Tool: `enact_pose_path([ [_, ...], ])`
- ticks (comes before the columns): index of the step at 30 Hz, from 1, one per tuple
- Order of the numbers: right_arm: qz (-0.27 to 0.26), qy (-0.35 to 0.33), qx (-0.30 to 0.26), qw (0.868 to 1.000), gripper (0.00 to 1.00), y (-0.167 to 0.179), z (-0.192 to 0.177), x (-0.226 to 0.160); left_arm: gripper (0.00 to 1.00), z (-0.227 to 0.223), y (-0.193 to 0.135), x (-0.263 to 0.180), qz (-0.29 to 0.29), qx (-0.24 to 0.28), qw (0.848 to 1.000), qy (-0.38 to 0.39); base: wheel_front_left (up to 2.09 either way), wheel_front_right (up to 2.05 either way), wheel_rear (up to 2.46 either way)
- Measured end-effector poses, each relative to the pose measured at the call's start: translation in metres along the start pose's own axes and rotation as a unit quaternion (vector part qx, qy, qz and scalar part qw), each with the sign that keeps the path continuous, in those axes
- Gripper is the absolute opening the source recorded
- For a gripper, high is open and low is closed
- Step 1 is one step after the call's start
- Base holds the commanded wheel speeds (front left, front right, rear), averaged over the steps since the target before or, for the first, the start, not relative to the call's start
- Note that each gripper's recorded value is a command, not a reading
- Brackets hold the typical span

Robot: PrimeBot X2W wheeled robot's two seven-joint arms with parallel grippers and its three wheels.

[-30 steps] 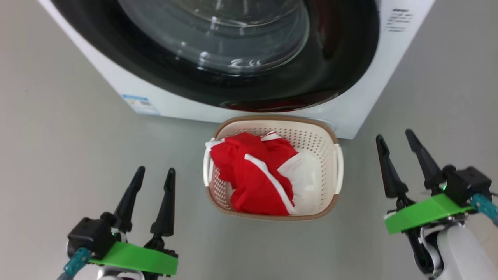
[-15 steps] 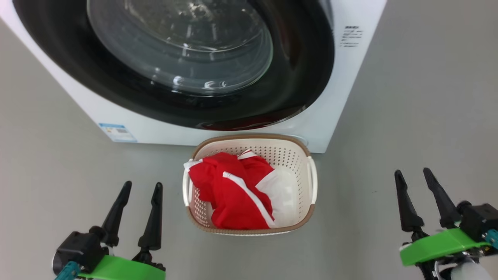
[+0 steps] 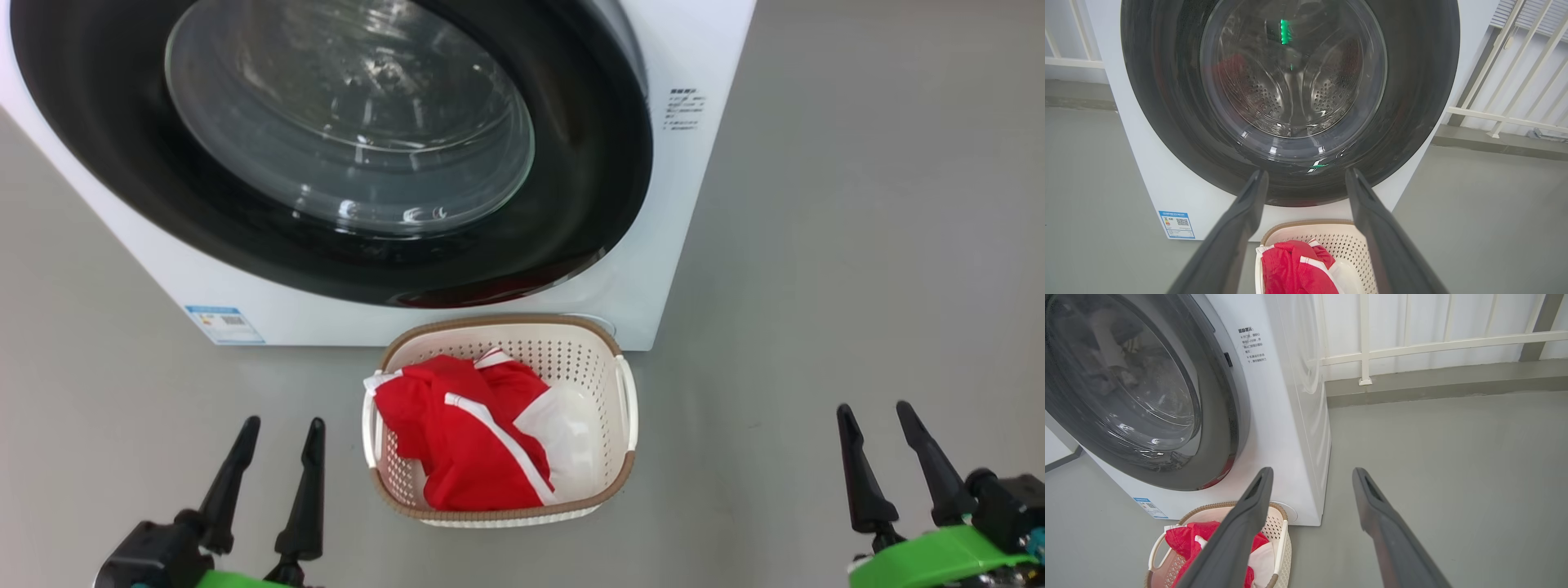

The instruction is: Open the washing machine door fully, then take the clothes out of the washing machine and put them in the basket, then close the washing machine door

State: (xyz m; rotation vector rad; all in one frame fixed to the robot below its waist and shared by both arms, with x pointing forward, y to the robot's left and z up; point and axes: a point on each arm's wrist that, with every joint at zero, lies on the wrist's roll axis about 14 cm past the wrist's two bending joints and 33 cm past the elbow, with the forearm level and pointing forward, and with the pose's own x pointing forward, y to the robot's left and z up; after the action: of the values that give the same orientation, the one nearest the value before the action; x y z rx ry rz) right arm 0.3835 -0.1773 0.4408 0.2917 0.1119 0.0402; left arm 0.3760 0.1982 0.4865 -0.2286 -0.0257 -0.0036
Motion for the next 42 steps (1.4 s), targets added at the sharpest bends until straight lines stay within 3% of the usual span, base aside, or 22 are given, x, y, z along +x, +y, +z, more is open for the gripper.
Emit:
enact_pose_path([
  [18,-0.048,0.003,0.005,0.999,1.0,-0.026,-0.003,-0.039,1.0,0.006,0.006,-0.015,0.009,0.004,1.0,-0.008,0.0,0.0,0.0],
  [33,-0.052,-0.003,0.007,0.999,1.0,-0.027,0.0,-0.042,1.0,0.011,0.002,-0.013,0.005,-0.009,1.0,-0.018,0.0,0.0,0.0],
  [34,-0.054,0.001,0.008,0.999,0.0,-0.028,-0.003,-0.043,0.0,0.008,0.002,-0.013,0.005,-0.01,1.0,-0.013,0.0,0.0,0.0],
  [42,-0.072,0.047,0.032,0.996,0.0,-0.028,-0.035,-0.052,0.0,-0.026,0.0,-0.021,0.019,-0.032,0.999,0.037,0.0,0.0,0.0],
])
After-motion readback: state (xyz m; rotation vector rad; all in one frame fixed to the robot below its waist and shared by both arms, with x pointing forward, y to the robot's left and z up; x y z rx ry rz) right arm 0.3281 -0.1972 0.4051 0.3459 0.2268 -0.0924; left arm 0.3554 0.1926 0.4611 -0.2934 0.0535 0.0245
